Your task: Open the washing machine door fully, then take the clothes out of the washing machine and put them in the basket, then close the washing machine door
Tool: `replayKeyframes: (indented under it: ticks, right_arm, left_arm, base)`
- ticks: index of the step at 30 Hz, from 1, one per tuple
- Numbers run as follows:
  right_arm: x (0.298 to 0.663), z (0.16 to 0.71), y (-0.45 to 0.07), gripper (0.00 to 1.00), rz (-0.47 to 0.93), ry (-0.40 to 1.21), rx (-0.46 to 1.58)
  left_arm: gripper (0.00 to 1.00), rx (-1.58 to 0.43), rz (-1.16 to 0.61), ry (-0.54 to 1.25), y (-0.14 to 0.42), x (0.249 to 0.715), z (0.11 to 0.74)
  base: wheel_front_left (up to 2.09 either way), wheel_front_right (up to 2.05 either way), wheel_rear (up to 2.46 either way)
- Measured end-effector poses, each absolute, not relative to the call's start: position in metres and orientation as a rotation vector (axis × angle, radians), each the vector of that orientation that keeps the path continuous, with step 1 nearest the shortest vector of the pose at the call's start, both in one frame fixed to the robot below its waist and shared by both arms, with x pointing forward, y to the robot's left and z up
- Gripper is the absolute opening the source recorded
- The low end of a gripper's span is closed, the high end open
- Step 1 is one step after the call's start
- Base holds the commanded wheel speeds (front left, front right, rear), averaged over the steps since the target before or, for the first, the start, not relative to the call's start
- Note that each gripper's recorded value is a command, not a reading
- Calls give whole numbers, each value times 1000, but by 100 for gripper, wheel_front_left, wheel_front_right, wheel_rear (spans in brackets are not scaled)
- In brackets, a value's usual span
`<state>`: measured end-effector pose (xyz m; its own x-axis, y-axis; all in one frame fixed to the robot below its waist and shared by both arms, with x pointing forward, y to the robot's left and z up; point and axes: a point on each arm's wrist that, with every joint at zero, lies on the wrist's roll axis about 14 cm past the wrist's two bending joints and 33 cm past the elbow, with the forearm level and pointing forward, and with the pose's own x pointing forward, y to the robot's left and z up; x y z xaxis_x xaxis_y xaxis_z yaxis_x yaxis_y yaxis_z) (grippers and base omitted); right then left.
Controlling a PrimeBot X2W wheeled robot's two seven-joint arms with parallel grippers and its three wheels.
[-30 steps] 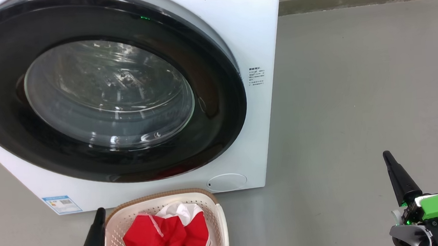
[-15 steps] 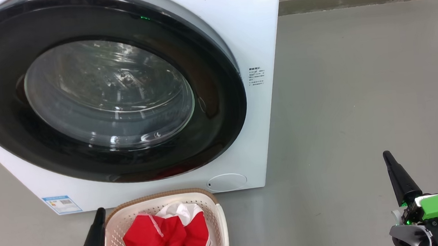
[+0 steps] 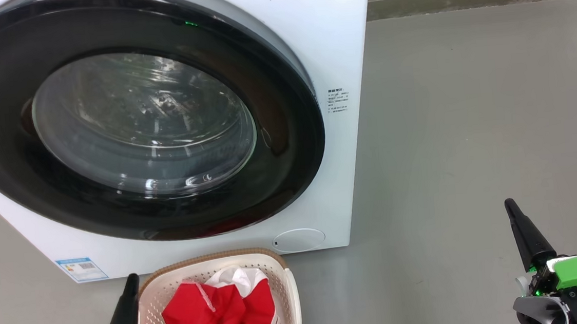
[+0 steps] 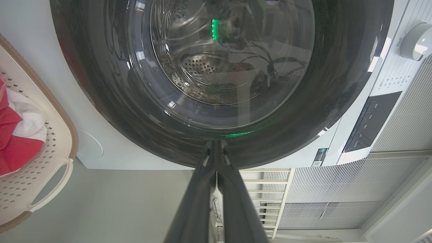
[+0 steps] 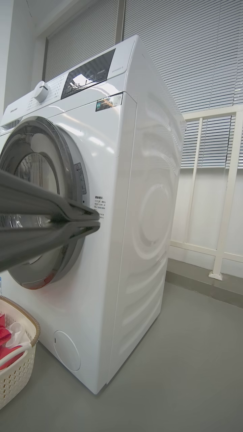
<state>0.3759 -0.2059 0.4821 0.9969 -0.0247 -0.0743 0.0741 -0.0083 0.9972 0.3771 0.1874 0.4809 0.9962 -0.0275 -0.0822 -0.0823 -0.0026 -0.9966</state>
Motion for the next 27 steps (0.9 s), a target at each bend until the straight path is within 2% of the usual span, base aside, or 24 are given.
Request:
replayKeyframes:
  ticks: [27]
  right_arm:
    - [376,482,-206,0,-79,38,1578]
  left_arm:
    - [0,-1573,43,86,187,377,481]
  base:
    - [0,0,0]
